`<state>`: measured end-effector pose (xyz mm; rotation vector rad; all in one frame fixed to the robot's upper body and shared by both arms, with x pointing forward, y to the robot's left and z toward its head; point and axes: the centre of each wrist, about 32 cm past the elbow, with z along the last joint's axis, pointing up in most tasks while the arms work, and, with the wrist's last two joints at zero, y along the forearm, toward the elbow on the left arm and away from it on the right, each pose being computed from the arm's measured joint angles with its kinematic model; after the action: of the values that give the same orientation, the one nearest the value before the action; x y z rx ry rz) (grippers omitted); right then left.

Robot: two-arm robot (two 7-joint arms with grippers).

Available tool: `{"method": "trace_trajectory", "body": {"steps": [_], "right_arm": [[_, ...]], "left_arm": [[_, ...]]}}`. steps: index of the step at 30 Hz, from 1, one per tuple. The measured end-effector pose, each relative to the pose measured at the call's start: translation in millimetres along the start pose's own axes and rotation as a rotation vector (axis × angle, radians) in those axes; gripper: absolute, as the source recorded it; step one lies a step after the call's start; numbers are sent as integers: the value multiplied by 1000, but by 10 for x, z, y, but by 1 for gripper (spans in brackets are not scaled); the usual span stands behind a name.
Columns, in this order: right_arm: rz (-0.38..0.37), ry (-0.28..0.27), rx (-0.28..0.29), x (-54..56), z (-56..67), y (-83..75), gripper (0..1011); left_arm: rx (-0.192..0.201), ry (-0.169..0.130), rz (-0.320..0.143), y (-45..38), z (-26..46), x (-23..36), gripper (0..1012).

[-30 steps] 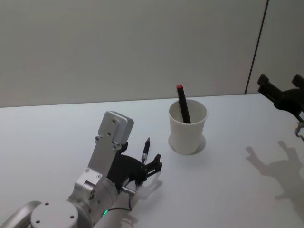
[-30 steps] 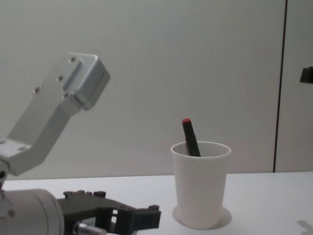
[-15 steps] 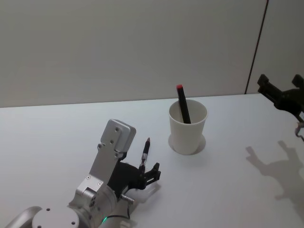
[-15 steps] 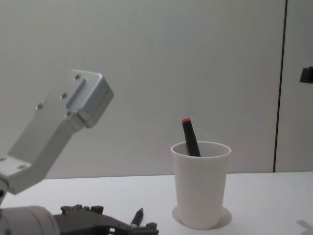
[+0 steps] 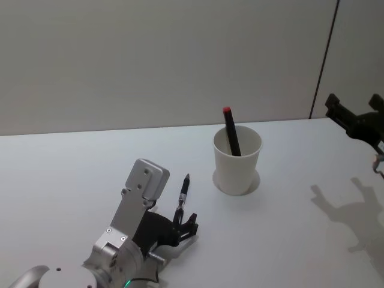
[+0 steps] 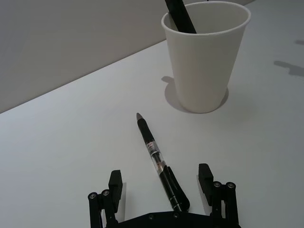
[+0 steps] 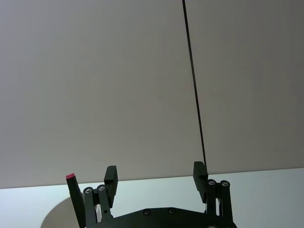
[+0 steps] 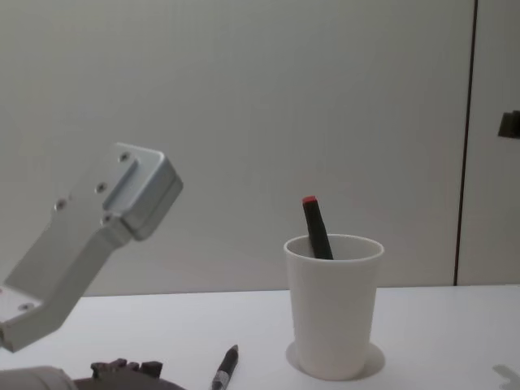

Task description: Place the pen into the pen holder.

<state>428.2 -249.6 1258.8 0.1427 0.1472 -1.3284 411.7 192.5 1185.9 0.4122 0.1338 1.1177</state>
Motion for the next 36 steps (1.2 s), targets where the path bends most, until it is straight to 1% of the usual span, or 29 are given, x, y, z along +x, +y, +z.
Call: {"method": "trace_trajectory", "body": {"steps": [7,14,36], "right_arm": [[0,0,0,0,0,0,1002],[0,0,0,0,0,0,1001],[0,0,0,0,0,0,1001]], "left_arm": [[12,-5,-9,-9,-38,20,1001],[20,-5,-18,-20,-55,29,1001],[31,5,-34,-40,-62,42,1001]]}}
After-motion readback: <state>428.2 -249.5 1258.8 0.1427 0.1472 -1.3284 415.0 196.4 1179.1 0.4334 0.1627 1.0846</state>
